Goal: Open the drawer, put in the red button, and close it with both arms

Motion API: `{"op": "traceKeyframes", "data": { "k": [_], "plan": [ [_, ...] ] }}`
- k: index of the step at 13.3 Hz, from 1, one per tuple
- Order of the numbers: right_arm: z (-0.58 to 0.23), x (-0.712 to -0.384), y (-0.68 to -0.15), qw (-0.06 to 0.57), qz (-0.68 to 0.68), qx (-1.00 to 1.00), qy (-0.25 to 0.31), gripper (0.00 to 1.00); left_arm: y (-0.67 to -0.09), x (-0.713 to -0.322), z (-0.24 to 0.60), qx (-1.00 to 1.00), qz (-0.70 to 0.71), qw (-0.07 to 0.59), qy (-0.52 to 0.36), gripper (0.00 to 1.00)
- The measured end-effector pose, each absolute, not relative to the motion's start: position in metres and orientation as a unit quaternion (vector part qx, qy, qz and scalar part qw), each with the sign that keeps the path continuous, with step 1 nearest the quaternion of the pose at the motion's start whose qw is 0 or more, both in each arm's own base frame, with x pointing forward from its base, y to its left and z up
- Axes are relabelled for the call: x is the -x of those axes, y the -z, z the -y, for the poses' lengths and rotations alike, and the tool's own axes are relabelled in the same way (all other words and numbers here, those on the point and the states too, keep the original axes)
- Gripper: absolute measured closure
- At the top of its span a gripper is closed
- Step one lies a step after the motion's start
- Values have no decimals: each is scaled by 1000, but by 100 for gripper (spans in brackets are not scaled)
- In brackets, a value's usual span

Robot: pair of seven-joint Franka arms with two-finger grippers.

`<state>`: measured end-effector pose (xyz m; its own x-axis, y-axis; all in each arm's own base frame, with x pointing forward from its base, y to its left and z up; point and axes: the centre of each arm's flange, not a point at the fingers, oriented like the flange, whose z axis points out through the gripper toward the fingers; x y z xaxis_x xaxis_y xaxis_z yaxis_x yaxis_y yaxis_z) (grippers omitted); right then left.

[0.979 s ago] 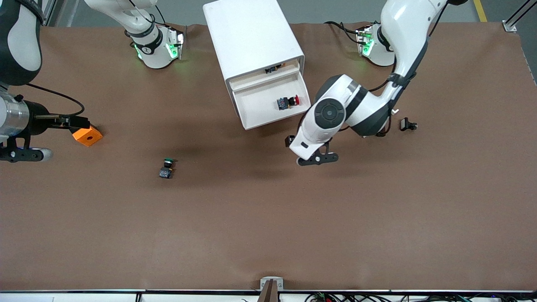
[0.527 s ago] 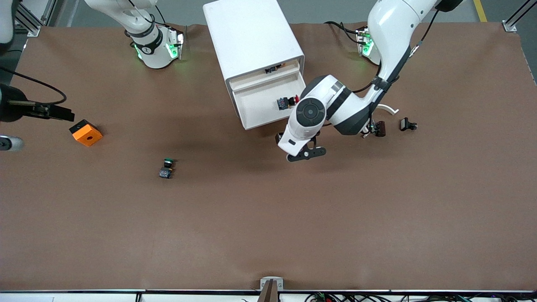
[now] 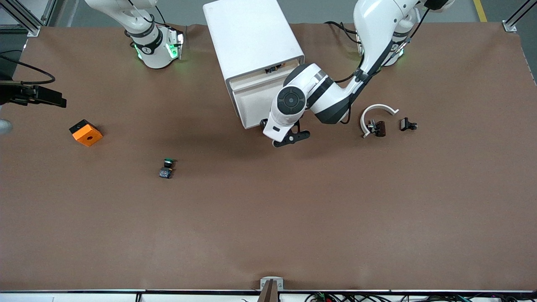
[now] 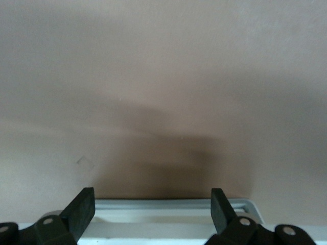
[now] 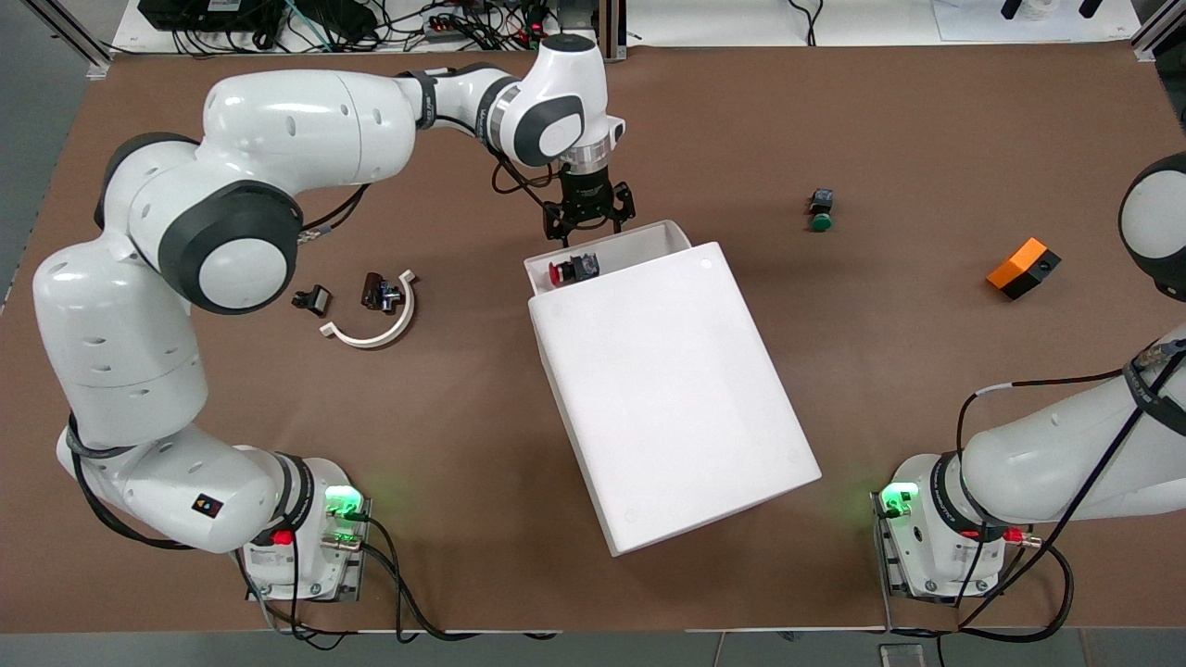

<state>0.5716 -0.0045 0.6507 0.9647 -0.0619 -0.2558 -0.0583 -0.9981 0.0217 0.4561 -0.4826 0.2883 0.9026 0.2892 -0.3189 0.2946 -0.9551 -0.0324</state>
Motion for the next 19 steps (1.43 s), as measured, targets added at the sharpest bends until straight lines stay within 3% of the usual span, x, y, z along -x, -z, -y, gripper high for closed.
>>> {"op": "traceKeyframes", "data": {
  "k": [6, 12, 19],
  "plan": [
    [15, -531, -673, -1, 35, -998, 44, 0, -287, -412, 499, -959, -136, -19, 250, 0],
    [40, -515, -669, -5, 28, -999, 40, 0, -283, -384, 514, -949, -126, -24, 288, 0],
    [48, -514, -675, -5, 35, -999, 26, 0, -274, -379, 516, -947, -124, -29, 295, 0]
  ]
}}
